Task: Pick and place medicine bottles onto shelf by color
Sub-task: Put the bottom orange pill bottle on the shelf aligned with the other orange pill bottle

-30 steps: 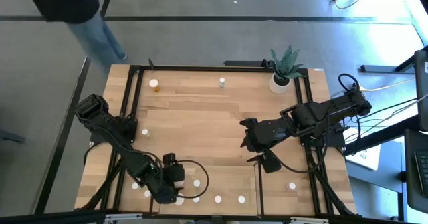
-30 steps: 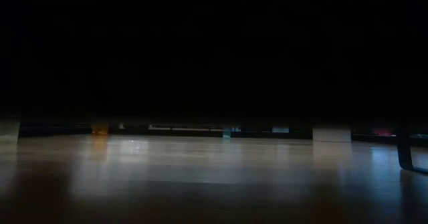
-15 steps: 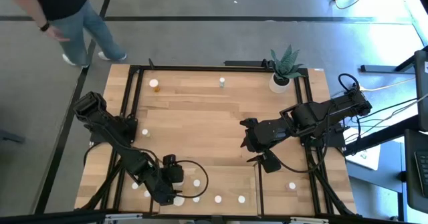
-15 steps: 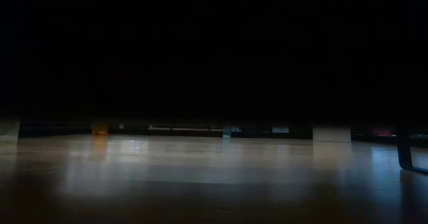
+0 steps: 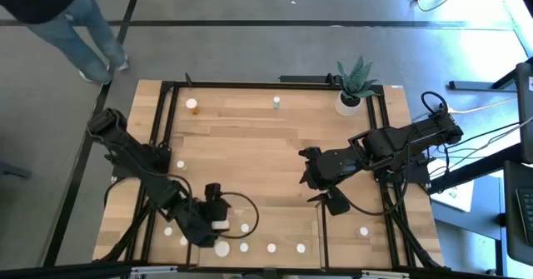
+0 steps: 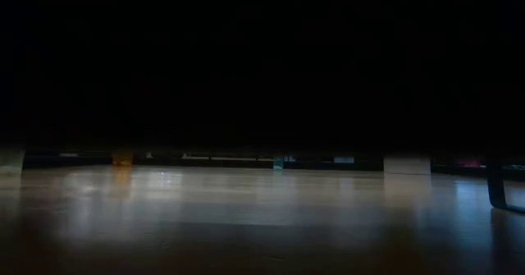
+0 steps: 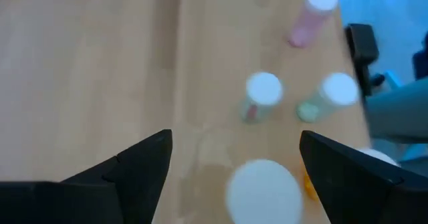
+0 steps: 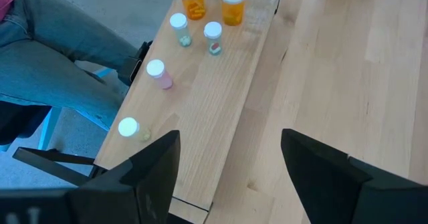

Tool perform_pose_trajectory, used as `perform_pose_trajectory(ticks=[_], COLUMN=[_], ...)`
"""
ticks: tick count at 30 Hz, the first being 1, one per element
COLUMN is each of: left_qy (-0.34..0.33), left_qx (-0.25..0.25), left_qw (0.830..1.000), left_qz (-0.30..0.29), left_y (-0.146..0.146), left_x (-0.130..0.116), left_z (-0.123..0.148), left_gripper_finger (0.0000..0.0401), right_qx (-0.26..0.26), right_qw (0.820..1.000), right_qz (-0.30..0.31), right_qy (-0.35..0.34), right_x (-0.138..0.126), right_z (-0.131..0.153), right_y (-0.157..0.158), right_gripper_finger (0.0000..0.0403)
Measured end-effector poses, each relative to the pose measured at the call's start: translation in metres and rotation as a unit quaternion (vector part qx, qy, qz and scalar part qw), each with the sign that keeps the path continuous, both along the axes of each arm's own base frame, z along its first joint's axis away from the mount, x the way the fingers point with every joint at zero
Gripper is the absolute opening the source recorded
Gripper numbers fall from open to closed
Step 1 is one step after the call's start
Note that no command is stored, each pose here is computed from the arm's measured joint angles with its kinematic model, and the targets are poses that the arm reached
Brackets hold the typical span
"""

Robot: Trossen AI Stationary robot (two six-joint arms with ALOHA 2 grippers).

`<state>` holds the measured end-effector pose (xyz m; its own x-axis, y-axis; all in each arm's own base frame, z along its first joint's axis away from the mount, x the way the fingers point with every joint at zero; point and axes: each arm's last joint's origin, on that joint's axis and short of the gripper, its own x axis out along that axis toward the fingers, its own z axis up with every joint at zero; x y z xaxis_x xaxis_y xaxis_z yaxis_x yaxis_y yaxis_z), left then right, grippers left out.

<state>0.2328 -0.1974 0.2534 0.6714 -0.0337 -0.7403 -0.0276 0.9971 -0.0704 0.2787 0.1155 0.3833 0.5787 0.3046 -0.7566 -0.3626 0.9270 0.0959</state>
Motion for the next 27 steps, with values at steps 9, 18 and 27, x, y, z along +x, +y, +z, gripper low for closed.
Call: perform_pose_trajectory(ticks=[9,18,27], left_qy=[0.071,0.127,0.158], left_qx=[0.037,0.044,0.038], left_qw=[0.997,0.991,0.987], left_qz=[0.017,0.021,0.009], left_y=[0.036,0.053,0.049], left_x=[0.013,0.016,0.017], left_z=[-0.006,-0.012,-0.021], left_gripper_finger=[0.0322,0.0322,0.0322], right_qx=[0.000,0.000,0.000], right_qw=[1.000,1.000,1.000], right_qz=[0.000,0.000,0.000], right_qy=[0.000,0.000,-0.001], right_x=[0.000,0.000,0.000], right_z=[0.000,0.000,0.000], right_y=[0.000,0.000,0.000], right_gripper_finger=[0.0262,0.0262,0.0262])
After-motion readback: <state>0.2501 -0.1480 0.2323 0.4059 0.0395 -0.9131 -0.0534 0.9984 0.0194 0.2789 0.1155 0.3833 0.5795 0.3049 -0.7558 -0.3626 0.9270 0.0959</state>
